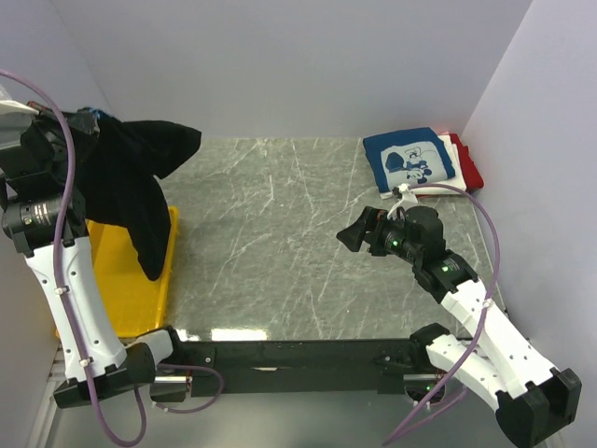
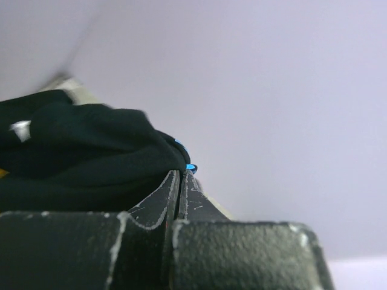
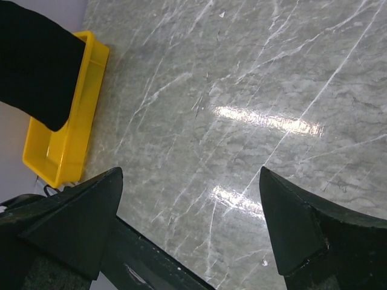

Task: Fold and stack the t-shirts
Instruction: Grab the tshirt from the pile, then move the tshirt to the center of the board

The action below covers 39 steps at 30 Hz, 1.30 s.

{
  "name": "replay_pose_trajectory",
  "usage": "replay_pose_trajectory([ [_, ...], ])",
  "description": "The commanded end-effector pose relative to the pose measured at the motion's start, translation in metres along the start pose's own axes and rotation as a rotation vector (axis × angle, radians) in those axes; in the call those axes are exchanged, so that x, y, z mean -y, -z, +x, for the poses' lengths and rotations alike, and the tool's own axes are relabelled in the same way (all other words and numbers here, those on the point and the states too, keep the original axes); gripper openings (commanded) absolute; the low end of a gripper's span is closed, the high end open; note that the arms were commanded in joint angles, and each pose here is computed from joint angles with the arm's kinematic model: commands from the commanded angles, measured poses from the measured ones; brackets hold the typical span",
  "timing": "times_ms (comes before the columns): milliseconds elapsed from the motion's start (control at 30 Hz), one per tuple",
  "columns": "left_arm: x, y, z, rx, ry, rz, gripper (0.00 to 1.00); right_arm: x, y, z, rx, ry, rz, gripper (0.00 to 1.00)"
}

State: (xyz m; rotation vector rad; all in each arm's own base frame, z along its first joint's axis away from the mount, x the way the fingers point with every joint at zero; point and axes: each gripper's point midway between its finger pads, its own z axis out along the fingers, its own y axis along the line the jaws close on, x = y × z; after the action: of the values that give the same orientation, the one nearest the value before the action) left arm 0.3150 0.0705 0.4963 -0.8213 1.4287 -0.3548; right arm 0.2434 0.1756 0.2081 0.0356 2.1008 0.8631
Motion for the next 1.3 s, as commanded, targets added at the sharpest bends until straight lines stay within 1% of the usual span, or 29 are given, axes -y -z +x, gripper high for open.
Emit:
replay_pose_trajectory([
  [0,0.088,0.027,-0.033,0.054,-0.019,0.378,0.0,-0.009,0.0,-0.012,0.038,0.025,-0.029,1.0],
  [67,0.113,0.031,-0.034,0.03,-0.018,0.505,0.0,-0.009,0.0,-0.013,0.042,0.024,-0.028,1.0],
  [100,0.125,0.038,-0.027,-0.016,-0.023,0.576,0.0,-0.009,0.0,-0.014,0.042,0.024,-0.028,1.0],
  [233,0.158,0.051,-0.02,-0.056,-0.025,0.688,0.0,-0.012,0.001,-0.017,0.047,0.029,-0.031,1.0],
  [267,0.169,0.053,-0.01,-0.091,-0.023,0.724,0.0,-0.011,0.001,-0.018,0.05,0.032,-0.03,1.0],
  [300,0.176,0.058,-0.007,-0.097,-0.032,0.746,0.0,-0.012,0.002,-0.018,0.055,0.033,-0.031,1.0],
  [333,0.187,0.063,0.005,-0.138,-0.025,0.781,0.0,-0.011,0.003,-0.019,0.058,0.032,-0.029,1.0],
  [433,0.195,0.062,0.033,-0.205,-0.02,0.802,0.0,-0.012,0.005,-0.022,0.073,0.036,-0.025,1.0],
  [467,0.204,0.072,0.048,-0.247,-0.011,0.836,0.0,-0.011,0.005,-0.021,0.073,0.036,-0.023,1.0],
  [500,0.204,0.074,0.058,-0.267,-0.011,0.839,0.0,-0.011,0.006,-0.022,0.076,0.039,-0.021,1.0],
  [533,0.204,0.073,0.079,-0.312,-0.006,0.833,0.0,-0.01,0.007,-0.023,0.083,0.039,-0.013,1.0],
  [600,0.204,0.076,0.099,-0.357,-0.021,0.842,0.0,-0.009,0.008,-0.025,0.091,0.041,-0.007,1.0],
  [633,0.2,0.075,0.121,-0.411,-0.031,0.834,0.0,-0.008,0.008,-0.026,0.098,0.041,0.001,1.0],
  [667,0.197,0.075,0.129,-0.425,-0.041,0.831,0.0,-0.008,0.009,-0.028,0.103,0.042,0.005,1.0],
  [700,0.185,0.067,0.15,-0.465,-0.062,0.804,0.0,-0.008,0.01,-0.028,0.107,0.043,0.008,1.0],
  [733,0.178,0.065,0.162,-0.493,-0.07,0.787,0.0,-0.007,0.011,-0.03,0.114,0.043,0.011,1.0],
  [767,0.168,0.055,0.171,-0.5,-0.077,0.734,0.02,-0.006,0.011,-0.031,0.121,0.043,0.021,1.0],
  [800,0.15,0.044,0.192,-0.536,-0.101,0.677,0.04,-0.005,0.011,-0.032,0.128,0.043,0.026,1.0],
  [833,0.14,0.039,0.204,-0.559,-0.116,0.642,0.07,-0.004,0.011,-0.033,0.132,0.041,0.032,1.0],
  [867,0.124,0.028,0.222,-0.597,-0.13,0.578,0.19,-0.002,0.011,-0.035,0.141,0.037,0.046,1.0],
  [900,0.106,0.02,0.243,-0.636,-0.141,0.52,0.27,0.0,0.01,-0.035,0.145,0.037,0.049,1.0],
  [933,0.096,0.017,0.257,-0.669,-0.147,0.497,0.35,0.0,0.009,-0.035,0.147,0.034,0.049,0.99],
  [967,0.088,0.012,0.269,-0.687,-0.149,0.478,0.52,0.001,0.008,-0.034,0.149,0.031,0.048,0.99],
  [1000,0.068,0.009,0.29,-0.73,-0.138,0.425,0.57,0.002,0.005,-0.032,0.15,0.03,0.044,0.99],
  [1067,0.053,0.006,0.307,-0.755,-0.127,0.388,0.59,0.004,0.001,-0.028,0.14,0.024,0.04,0.98],
  [1133,0.028,0.001,0.323,-0.772,-0.124,0.299,0.59,0.005,-0.009,-0.021,0.118,0.021,0.019,0.95],
  [1167,0.021,0.0,0.328,-0.775,-0.123,0.272,0.59,0.007,-0.013,-0.018,0.108,0.02,0.017,0.93],
  [1200,0.003,0.003,0.34,-0.802,-0.115,0.212,0.58,0.009,-0.021,-0.013,0.089,0.016,0.012,0.92],
  [1267,-0.013,0.003,0.343,-0.78,-0.103,0.151,0.54,0.018,-0.034,-0.004,0.05,0.009,0.03,0.89],
])
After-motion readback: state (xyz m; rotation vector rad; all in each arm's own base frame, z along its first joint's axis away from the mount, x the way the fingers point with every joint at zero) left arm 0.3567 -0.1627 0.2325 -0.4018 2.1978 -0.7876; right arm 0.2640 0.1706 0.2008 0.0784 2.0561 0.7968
